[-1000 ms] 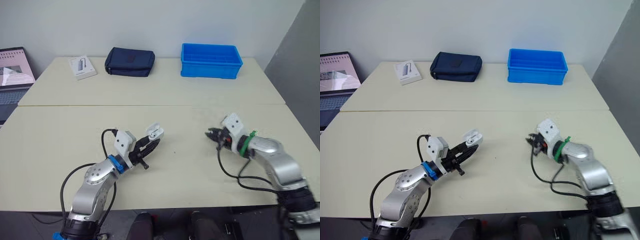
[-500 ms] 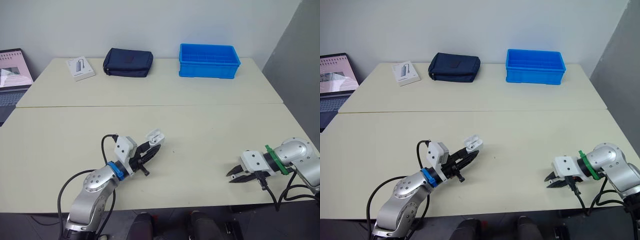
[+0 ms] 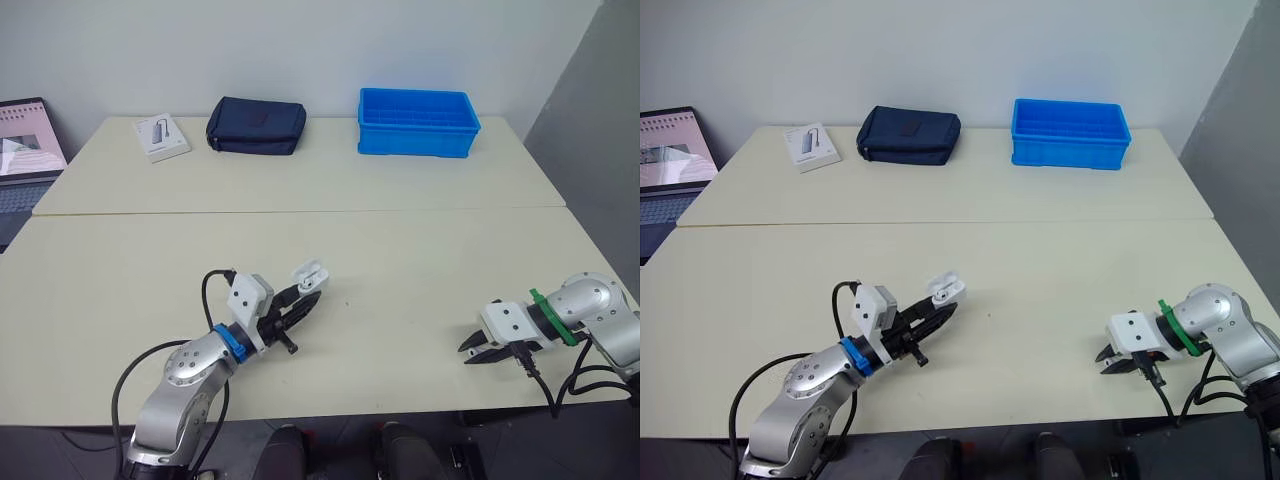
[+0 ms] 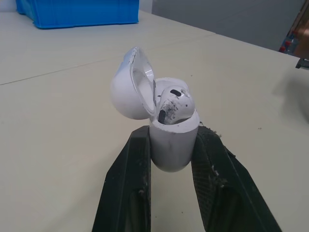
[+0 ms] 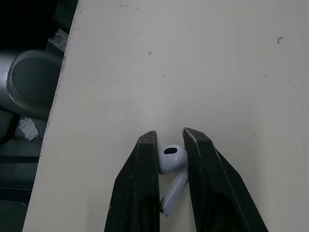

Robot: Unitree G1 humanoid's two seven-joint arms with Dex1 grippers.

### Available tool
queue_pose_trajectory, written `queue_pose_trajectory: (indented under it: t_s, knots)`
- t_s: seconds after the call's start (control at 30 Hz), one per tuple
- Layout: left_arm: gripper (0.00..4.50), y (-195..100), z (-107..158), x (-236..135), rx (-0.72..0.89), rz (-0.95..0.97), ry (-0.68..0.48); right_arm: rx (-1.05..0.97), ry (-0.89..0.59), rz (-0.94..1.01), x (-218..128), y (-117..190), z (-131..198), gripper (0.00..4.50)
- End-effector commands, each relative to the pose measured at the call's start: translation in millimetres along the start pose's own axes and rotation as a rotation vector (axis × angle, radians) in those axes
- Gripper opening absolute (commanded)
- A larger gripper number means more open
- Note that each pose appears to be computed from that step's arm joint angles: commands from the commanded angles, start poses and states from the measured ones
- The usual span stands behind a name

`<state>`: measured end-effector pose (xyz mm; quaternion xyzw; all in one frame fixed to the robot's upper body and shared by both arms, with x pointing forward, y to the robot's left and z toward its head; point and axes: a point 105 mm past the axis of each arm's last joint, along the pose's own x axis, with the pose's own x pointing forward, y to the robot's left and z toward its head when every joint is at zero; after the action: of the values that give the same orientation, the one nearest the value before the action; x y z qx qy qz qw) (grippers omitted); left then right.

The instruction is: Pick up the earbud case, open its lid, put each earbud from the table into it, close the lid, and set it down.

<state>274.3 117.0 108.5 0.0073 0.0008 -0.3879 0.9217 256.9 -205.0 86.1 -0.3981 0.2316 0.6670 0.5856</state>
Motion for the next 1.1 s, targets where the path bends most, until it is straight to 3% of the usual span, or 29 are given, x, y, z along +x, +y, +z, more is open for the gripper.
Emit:
queue_pose_trajectory:
  t_s: [0.03,0.07,0.43,0.5,0.67,1.1]
  knots:
    - [0.78,-3,14,-1,0.032,-0.014,-0.043,-0.053,0.017,0.017,1,0,0,1.76]
    - [0.78,-3,14,0,0.032,-0.014,-0.042,-0.071,0.016,0.014,1,0,0,2.19]
    - [0.78,-3,13,2,0.026,-0.025,-0.039,-0.108,-0.060,-0.140,-27,-9,46,2.20]
    - [0.78,-3,12,2,0.024,-0.026,-0.038,-0.040,0.000,-0.169,-33,-5,46,2.20]
    - [0.78,-4,11,3,0.016,-0.036,-0.036,0.093,0.333,-0.262,-46,-3,20,2.20]
    - [0.78,-5,10,5,0.019,-0.046,-0.035,0.216,0.372,-0.232,-15,-3,13,2.20]
